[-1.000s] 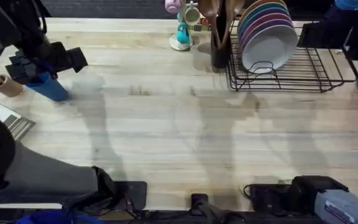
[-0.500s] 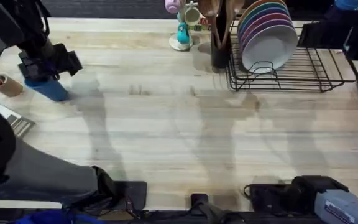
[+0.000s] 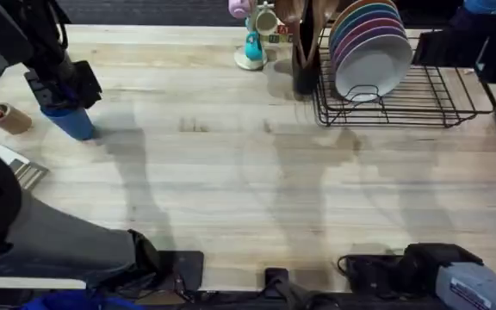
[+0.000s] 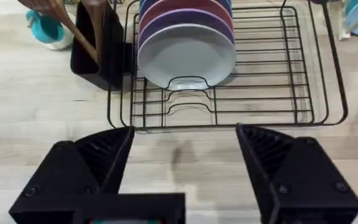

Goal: Pick up the cup on the table and put them onto the rack.

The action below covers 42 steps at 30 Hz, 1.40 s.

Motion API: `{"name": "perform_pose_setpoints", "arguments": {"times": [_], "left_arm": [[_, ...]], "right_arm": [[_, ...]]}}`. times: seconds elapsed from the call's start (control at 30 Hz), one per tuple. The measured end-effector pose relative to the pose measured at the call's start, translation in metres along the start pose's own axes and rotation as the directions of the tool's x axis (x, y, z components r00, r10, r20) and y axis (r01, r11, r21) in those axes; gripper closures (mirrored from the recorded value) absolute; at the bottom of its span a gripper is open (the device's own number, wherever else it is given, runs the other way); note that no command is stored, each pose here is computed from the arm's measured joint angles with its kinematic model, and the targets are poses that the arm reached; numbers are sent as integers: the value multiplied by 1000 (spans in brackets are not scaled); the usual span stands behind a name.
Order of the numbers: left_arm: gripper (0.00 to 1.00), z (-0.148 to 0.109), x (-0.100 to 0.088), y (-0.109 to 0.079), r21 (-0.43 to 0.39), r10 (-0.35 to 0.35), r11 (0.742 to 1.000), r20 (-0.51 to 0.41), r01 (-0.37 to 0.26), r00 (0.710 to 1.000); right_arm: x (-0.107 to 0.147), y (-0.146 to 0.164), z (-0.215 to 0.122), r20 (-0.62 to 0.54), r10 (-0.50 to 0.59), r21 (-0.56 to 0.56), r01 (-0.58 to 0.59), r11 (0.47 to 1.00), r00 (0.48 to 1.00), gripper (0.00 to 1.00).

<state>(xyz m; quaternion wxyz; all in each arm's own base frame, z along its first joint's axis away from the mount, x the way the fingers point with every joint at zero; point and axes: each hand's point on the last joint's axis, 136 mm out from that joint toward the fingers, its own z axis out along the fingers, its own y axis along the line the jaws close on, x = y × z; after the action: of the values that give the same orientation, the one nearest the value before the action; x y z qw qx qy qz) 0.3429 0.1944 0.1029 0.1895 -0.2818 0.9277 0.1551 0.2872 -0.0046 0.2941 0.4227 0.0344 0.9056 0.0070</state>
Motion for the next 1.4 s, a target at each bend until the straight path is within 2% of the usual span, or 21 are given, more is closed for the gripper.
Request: {"name": "perform_pose_setpoints", "arguments": {"times": [0.2,0.37,0.43,0.53,0.7,0.83,1.03,1.23,1.4], "left_arm": [[960,-12,8,0,18,21,1000,-68,-20,997],[960,-40,-8,-14,68,48,997,-57,-44,997],[960,-57,-18,-27,89,76,993,-33,-73,997],[960,-90,-31,-57,134,143,980,23,-144,990],[961,-140,-32,-114,214,263,936,106,-280,959],[960,-180,-20,-161,273,358,877,179,-395,917],[960,-230,14,-221,336,475,765,284,-550,833],[960,-270,69,-272,373,592,610,374,-700,715],[960,-305,107,-308,400,614,490,473,-775,632]], "right_arm": [[0,0,0,0,0,0,0,1000,1000,5],[0,0,0,0,-3,1,3,1000,1000,5],[0,0,0,0,-11,2,11,1000,1000,5],[0,-3,0,1,-22,19,22,1000,1000,5],[-1,-9,0,1,-32,51,32,998,999,5],[-1,-11,0,1,-35,66,35,997,999,5],[2,-13,-1,-10,-36,72,36,997,999,5],[8,-14,-5,-27,-36,76,38,996,999,5],[8,-14,-16,0,-36,76,35,996,999,5]]}}
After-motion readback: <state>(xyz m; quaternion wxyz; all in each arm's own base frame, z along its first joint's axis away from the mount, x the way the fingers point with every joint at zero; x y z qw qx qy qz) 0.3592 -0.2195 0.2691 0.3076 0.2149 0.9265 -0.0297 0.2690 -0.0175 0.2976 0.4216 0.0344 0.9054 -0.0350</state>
